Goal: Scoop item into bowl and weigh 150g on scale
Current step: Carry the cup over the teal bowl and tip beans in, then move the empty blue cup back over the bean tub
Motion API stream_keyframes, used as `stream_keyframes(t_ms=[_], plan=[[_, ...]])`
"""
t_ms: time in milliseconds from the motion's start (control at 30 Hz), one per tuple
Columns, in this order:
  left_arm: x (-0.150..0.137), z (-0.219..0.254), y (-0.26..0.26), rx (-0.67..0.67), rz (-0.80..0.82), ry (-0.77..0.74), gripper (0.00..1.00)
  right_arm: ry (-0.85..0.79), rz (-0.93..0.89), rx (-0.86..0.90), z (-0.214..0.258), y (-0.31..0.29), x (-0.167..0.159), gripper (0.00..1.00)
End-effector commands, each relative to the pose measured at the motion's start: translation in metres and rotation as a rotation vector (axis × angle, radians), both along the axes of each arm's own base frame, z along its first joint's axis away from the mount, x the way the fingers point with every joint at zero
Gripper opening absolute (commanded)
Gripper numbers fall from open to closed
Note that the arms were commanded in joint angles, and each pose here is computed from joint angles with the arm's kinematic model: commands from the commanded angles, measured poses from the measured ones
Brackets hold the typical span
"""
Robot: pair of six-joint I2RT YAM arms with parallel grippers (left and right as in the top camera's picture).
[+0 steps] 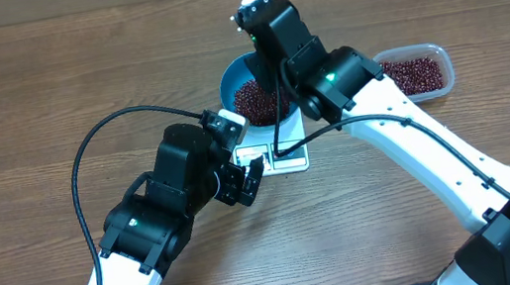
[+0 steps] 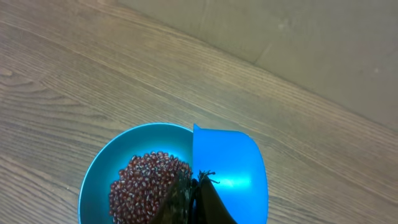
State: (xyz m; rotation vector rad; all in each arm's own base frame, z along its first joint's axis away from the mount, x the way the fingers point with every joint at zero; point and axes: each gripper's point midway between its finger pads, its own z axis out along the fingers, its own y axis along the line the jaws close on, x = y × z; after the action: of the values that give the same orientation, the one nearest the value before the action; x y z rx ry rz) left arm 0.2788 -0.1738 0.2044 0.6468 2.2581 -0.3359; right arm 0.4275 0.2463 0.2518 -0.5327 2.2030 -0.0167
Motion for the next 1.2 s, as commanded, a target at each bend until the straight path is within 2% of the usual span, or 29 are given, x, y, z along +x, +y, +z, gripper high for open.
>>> stream_keyframes(t_ms=[0, 500, 767, 1167], plan=[[0.002, 0.009, -0.001, -0.011, -0.01, -0.021, 1.0, -0.07, -0.024, -0.007, 0.023, 0.002, 0.0, 0.04], [0.002, 0.009, -0.001, -0.008, -0.01, -0.017, 1.0, -0.097, -0.117, 0.058, 0.033, -0.004, 0.003, 0.04], [0.002, 0.009, -0.001, -0.008, -0.01, -0.018, 0.99, -0.214, -0.376, -0.001, 0.063, -0.072, 0.014, 0.04], [0.002, 0.009, -0.001, -0.008, -0.01, -0.018, 0.99, -0.089, -0.683, -0.053, 0.034, -0.185, 0.016, 0.04]])
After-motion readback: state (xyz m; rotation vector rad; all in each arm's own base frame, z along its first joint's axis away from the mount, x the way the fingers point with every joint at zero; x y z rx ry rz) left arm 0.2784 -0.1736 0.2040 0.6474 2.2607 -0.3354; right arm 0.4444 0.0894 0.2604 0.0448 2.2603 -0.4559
